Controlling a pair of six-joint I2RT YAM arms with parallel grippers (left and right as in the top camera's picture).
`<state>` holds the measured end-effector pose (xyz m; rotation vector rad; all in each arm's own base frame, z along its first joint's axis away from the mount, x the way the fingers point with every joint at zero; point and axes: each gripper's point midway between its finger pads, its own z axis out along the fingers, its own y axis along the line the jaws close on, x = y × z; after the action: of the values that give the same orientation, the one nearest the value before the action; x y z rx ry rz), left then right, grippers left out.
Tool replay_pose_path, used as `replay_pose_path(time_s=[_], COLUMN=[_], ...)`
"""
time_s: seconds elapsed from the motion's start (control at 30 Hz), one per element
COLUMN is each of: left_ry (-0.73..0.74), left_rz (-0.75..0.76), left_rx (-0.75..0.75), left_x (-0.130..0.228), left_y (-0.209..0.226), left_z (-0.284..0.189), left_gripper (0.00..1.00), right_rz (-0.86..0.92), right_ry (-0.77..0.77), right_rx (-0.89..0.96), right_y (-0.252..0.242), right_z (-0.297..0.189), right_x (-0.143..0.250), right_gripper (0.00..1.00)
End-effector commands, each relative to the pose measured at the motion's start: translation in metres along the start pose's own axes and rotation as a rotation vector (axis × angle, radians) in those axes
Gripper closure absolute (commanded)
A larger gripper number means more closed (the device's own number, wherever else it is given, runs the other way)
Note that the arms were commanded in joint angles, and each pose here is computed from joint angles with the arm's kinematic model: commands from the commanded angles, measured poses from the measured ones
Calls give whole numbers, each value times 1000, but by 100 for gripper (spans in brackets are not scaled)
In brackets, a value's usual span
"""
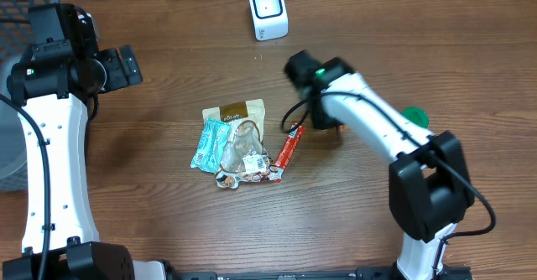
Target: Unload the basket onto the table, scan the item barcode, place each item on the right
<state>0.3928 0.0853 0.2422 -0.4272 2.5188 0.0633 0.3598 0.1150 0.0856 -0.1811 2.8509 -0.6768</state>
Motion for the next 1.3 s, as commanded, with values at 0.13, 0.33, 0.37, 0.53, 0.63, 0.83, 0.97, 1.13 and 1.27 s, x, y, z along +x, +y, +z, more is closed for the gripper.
replay_pose_path(time_s=[0.13,0.33,0.37,0.53,0.63,0.83,0.97,1.13,1.27], left_ry=[-3,-3,-3,-3,-3,-3,-3,-3,-3], left_rz=[-7,-7,-7,-7,-7,-7,-7,-7,-7], left_rx=[12,12,12,12,12,12,12,13,12], left_x=[-2,-2,-2,-2,-2,-2,-2,-2,-2], left_y=[-4,-4,-4,-4,-4,-4,-4,-5,-4], left_z=[0,0,0,0,0,0,0,0,0], left_gripper=[0,0,0,0,0,0,0,0,0], right_rz=[79,87,87,69,56,41,45,48,49], right_ry=[-51,-8,-4,7,16,37,36,50,56], right_rx=[111,258,262,287,302,308,302,282,274], right_y=[-3,-24,-24,-22,-21,-17,-16,-12,-11], right_z=[-6,5,7,21,26,35,35,36,37], right_x=[1,16,18,26,29,33,32,35,36], right_gripper=[96,96,96,96,96,96,96,96,96])
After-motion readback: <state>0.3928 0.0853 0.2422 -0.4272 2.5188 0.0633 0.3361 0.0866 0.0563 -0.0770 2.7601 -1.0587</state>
